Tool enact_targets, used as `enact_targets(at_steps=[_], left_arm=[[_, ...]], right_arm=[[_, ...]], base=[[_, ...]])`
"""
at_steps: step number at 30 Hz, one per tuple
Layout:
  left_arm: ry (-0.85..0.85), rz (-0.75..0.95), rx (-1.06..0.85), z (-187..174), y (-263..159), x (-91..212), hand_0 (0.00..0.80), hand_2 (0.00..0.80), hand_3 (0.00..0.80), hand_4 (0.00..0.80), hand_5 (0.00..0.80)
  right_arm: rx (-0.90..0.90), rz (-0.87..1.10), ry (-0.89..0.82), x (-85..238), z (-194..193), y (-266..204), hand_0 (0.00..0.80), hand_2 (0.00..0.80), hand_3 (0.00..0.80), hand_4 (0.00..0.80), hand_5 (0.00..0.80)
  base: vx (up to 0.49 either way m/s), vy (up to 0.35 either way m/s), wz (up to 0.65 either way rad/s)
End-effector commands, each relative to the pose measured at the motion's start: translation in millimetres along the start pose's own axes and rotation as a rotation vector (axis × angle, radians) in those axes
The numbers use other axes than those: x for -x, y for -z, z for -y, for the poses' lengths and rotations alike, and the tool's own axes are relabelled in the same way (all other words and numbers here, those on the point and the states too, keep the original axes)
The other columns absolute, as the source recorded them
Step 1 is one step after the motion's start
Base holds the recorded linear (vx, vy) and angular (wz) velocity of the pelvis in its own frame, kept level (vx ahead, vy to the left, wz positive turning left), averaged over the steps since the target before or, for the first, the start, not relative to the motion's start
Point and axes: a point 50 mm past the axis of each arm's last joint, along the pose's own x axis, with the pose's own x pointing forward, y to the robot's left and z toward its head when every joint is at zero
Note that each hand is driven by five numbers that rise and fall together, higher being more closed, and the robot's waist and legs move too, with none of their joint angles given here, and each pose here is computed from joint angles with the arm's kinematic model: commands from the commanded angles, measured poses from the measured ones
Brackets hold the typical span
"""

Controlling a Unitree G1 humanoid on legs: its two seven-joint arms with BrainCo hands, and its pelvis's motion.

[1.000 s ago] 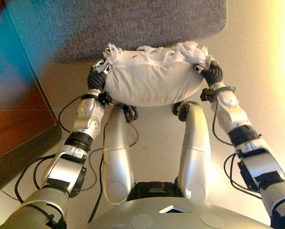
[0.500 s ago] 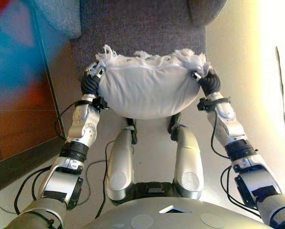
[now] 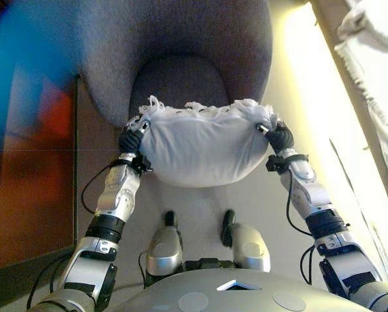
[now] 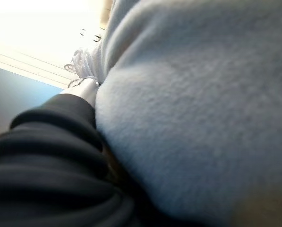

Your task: Pick up the cushion and take it to the sofa

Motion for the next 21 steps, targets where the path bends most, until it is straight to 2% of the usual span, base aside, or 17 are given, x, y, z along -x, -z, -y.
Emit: enact_targets(at_steps=[1,6,17,21], left_arm=[[0.144,0.060,-0.010,18.9,-13.1,-0.8,0.800,0.800,0.800,0.800,0.800],[0.149,0.053,-0.041,20.0,-11.7,-1.5,0.800,0.800,0.800,0.800,0.800],[0.196,0.095,-0.051,20.5,-29.0,-13.3,0.800,0.800,0.800,0.800,0.800],[0.198,0.089,-0.052,23.0,-26.0,-15.7,0.800,0.800,0.800,0.800,0.800]], right_arm=[[-0.061,0.061,-0.131,1.8,-29.7,-9.5,0.800,0.800,0.800,0.800,0.800],[-0.163,0.091,-0.159,3.5,-37.1,-6.0,0.800,0.800,0.800,0.800,0.800],[-0.199,0.074,-0.091,0.9,-37.1,0.7,0.800,0.800,0.800,0.800,0.800],[-0.204,0.061,-0.093,-2.5,-32.1,0.2,0.800,0.800,0.800,0.800,0.800]], base=[[0.131,0.071,0.13],[0.103,0.093,0.07],[0.013,0.172,-0.10],[0.167,-0.036,0.18]])
